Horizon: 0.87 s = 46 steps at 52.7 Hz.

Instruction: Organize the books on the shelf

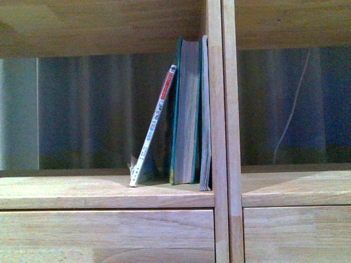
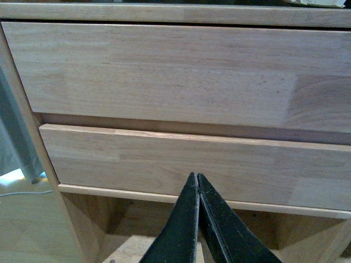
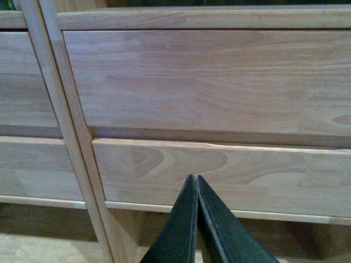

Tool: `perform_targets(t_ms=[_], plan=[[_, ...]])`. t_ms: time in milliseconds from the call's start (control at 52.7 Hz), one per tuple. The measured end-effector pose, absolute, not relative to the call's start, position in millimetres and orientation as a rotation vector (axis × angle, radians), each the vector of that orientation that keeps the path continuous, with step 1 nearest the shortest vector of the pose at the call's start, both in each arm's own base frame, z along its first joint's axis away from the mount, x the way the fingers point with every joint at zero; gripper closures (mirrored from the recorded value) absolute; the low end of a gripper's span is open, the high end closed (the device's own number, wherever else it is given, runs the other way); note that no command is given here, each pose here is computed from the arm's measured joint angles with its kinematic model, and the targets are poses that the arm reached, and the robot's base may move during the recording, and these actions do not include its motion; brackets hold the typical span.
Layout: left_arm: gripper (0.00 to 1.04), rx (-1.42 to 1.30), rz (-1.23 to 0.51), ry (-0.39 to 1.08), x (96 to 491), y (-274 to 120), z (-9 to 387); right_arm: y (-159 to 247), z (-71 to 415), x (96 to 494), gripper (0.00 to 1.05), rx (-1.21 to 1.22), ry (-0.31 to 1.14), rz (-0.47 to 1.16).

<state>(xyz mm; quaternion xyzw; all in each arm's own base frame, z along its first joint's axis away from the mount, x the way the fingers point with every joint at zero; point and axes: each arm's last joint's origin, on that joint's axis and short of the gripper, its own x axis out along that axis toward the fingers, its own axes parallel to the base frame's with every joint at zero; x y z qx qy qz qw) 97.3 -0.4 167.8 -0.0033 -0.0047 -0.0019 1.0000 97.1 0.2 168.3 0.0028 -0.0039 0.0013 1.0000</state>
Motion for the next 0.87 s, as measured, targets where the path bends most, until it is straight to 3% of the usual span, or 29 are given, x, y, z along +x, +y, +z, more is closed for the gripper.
perform_targets(t_ms=[38,361,570,873], plan=[[1.02,-0.007,-0.004,-0.009,97.3,-0.4,167.8,0.2,168.3,97.1,1.02,0.005,-0.008,0.003],[0.51,-0.007,-0.004,-0.009,97.3,-0.4,167.8,0.2,168.3,97.1,0.51,0.004,-0.008,0.003],[0.06,-0.006,-0.004,-0.009,97.3,-0.4,167.8,0.2,168.3,97.1,0.07,0.004,-0.008,0.003],[0.07,-0.005,-0.004,-0.009,97.3,-0.4,167.8,0.2,168.3,97.1,0.07,0.004,-0.008,0.003]])
